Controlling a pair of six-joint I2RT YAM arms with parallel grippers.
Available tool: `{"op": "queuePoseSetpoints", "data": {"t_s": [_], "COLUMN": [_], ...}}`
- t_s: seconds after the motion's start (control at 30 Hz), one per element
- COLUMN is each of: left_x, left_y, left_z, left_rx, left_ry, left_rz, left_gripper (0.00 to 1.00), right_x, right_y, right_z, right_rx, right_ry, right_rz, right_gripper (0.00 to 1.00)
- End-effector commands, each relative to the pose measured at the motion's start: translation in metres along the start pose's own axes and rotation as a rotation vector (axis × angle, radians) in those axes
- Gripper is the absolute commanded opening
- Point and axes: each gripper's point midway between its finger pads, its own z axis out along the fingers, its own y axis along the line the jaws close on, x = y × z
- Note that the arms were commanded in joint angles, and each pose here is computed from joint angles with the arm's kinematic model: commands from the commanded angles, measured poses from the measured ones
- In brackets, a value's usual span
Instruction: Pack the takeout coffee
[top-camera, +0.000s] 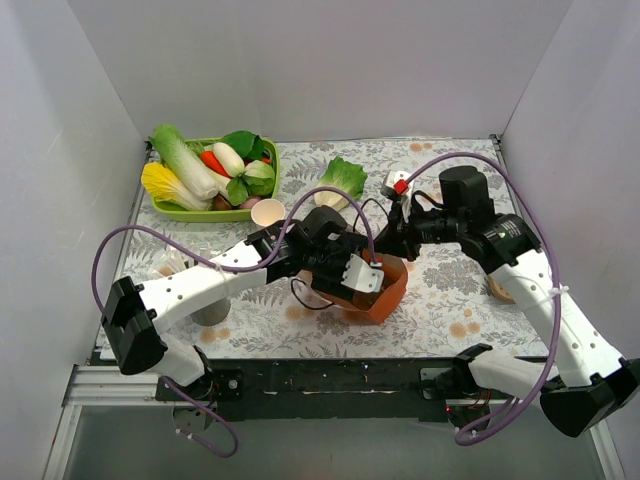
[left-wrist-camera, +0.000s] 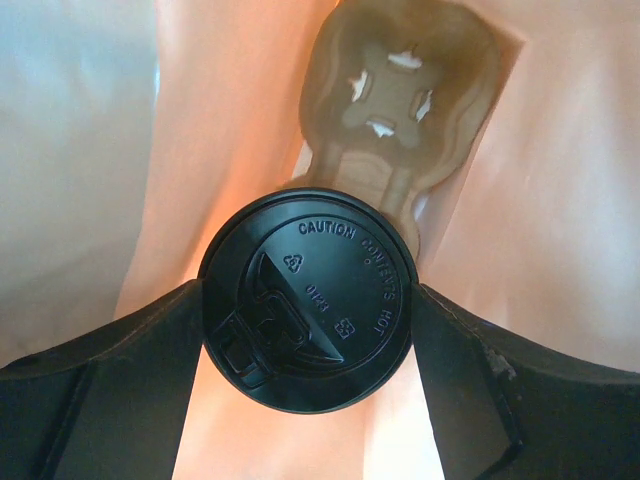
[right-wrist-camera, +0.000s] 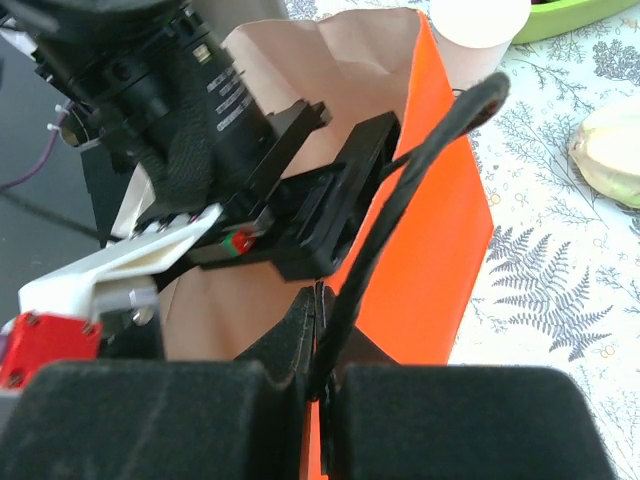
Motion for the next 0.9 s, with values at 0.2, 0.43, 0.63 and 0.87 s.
{"op": "queuePoseSetpoints", "data": {"t_s": [0.2,0.43,0.63,0.87], "left_x": [0.015,0.006,0.003,-0.005], "left_y": [0.011,0.015,0.001,-0.002], "left_z": [0.000,0.006,0.006,-0.012], "left_rx": [-0.115,-0.155,-0.122,-0.197], "left_ry": [-0.003,-0.069,-0.120,-0.197], "left_rz": [-0.013,-0.009,-0.011,-0.037], "left_gripper": [0.00,0.00,0.00,0.00], "right_x": [-0.009,-0.010,-0.023,-0.026], "right_y": [0.032,0.034,0.018,0.021], "right_z": [-0.016,-0.014,-0.012,-0.008], "right_rx": [-0.061,-0.074,0.002,-0.070], "right_ry": [-0.075,-0.071,-0.097,-0.055], "right_rz": [-0.219,-0.274,-0.321,-0.387], "right_gripper": [0.01,0.01,0.01,0.01]}}
